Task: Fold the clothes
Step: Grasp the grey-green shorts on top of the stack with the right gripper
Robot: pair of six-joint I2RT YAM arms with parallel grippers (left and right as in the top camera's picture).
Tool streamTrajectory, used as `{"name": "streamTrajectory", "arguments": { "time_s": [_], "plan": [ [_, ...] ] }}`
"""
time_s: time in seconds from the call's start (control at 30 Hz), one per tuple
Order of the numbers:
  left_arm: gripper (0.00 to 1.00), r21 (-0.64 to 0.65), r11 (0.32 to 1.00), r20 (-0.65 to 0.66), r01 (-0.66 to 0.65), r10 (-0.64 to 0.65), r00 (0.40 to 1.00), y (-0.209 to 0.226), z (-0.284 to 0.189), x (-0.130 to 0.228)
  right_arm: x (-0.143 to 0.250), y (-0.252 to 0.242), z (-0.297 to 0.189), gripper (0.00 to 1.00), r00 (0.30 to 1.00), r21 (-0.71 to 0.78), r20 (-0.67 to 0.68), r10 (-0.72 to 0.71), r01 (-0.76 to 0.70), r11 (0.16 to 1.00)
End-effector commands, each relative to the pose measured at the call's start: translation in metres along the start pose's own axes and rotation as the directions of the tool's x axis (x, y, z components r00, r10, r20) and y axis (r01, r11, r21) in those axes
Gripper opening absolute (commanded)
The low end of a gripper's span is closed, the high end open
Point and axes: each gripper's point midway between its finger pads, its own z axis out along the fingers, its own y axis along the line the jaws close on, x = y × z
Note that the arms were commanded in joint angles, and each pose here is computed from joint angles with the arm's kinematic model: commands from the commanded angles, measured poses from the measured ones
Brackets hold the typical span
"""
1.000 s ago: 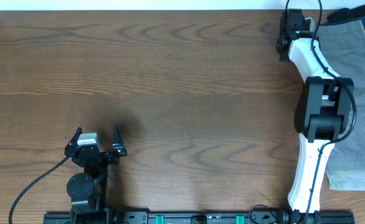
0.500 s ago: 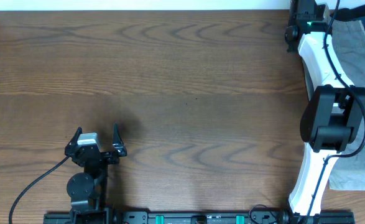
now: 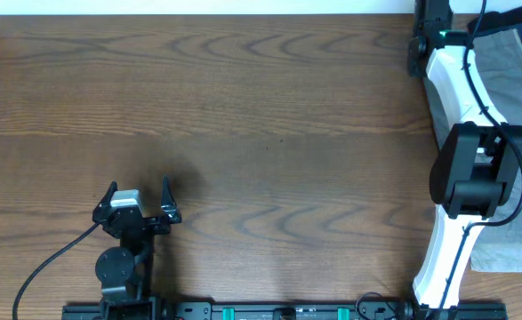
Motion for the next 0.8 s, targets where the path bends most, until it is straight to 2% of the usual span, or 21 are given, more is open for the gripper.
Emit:
{"name": "streamTrajectory", "arguments": {
  "time_s": [0.0,0.3,0.43,0.77],
  "plan": [
    [0.98,0.002,1.0,-0.041,-0.005,0.005,0.999,0.0,0.001,0.015,0.001,0.015,-0.007,0.75,1.0,-0.091,0.022,-0.005,0.007,0.996],
    [0.98,0.003,1.0,-0.041,-0.005,0.005,0.999,0.0,0.001,0.015,0.033,0.023,0.03,0.83,0.995,-0.053,-0.017,-0.101,0.1,0.994],
    [0.98,0.003,1.0,-0.041,-0.005,0.005,0.999,0.0,0.001,0.015,0.042,0.018,0.047,0.83,0.993,0.016,-0.043,-0.111,0.112,0.994],
    [0.98,0.003,1.0,-0.041,-0.005,0.005,0.999,0.0,0.001,0.015,0.06,0.016,0.071,0.78,0.989,0.029,-0.093,-0.113,0.116,0.993]
  ]
}}
